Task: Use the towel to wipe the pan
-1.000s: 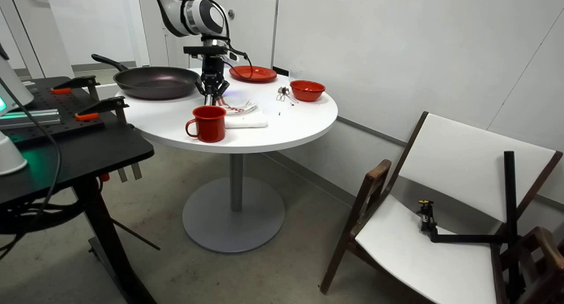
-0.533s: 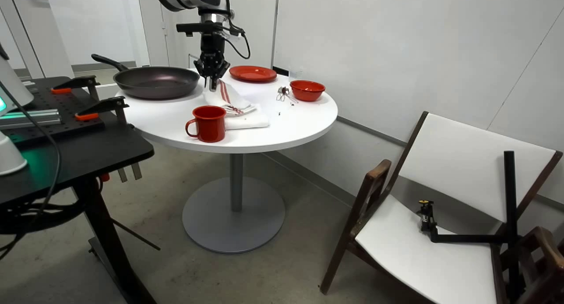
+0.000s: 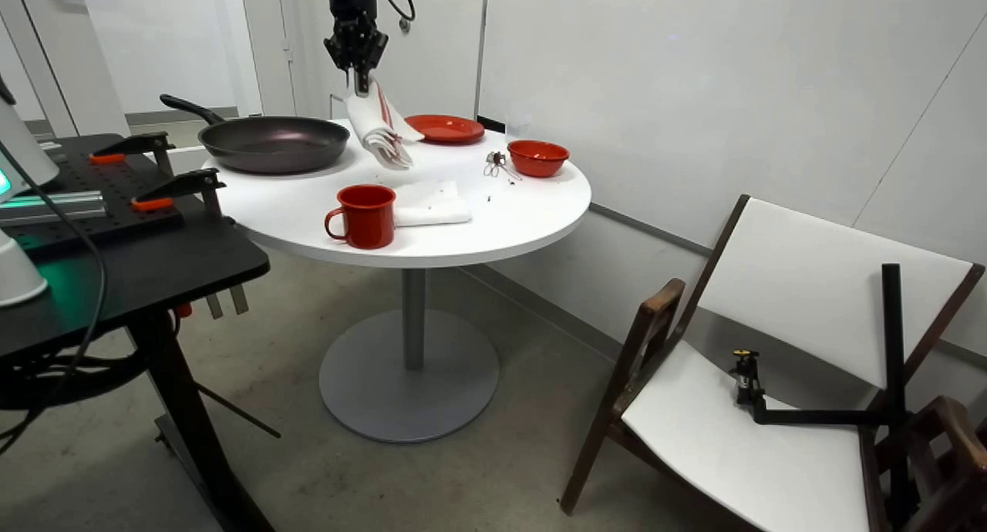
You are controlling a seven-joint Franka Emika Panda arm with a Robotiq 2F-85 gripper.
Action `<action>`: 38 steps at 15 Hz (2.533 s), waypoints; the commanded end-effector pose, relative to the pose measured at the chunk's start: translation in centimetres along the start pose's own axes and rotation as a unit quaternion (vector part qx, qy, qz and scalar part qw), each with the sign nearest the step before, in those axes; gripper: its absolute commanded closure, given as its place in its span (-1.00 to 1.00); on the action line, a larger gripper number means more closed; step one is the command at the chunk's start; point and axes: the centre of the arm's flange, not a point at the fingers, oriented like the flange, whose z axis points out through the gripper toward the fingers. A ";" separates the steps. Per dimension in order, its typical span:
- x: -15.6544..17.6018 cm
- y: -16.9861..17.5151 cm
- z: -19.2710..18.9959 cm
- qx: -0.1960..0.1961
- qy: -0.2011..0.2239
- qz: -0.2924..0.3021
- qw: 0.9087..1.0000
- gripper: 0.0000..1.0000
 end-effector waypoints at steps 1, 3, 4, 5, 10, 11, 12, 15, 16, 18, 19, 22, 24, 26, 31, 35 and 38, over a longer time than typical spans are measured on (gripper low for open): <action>-0.1 -1.5 -4.4 -0.017 -0.001 0.026 1.000 0.91; 1.1 -3.2 -5.6 -0.038 -0.011 0.024 0.999 0.91; 1.9 -4.3 -6.1 -0.051 -0.018 0.019 0.998 0.92; 2.5 -5.4 -6.5 -0.060 -0.023 0.014 0.998 0.92; 5.3 -11.3 -7.6 -0.099 -0.041 -0.038 0.993 0.92; 5.8 -12.3 -7.6 -0.104 -0.044 -0.055 0.992 0.92; 6.3 -13.3 -7.4 -0.109 -0.044 -0.072 0.990 0.92; 7.5 -16.0 -6.7 -0.116 -0.037 -0.124 0.985 0.92; 7.8 -16.6 -6.5 -0.115 -0.034 -0.141 0.983 0.92; 8.1 -17.7 -6.2 -0.110 -0.021 -0.179 0.977 0.92; 8.2 -18.1 -6.2 -0.104 -0.011 -0.196 0.975 0.92; 8.4 -18.9 -6.6 -0.085 0.023 -0.243 0.966 0.92; 8.9 -19.8 -6.6 -0.081 0.035 -0.271 0.959 0.92; 9.4 -21.2 -6.0 -0.082 0.037 -0.298 0.950 0.92; 9.3 -25.0 -3.5 -0.079 0.023 -0.354 0.932 0.92; 8.8 -27.2 -2.5 -0.070 0.022 -0.386 0.920 0.92; 8.6 -27.8 -2.0 -0.071 0.019 -0.408 0.910 0.93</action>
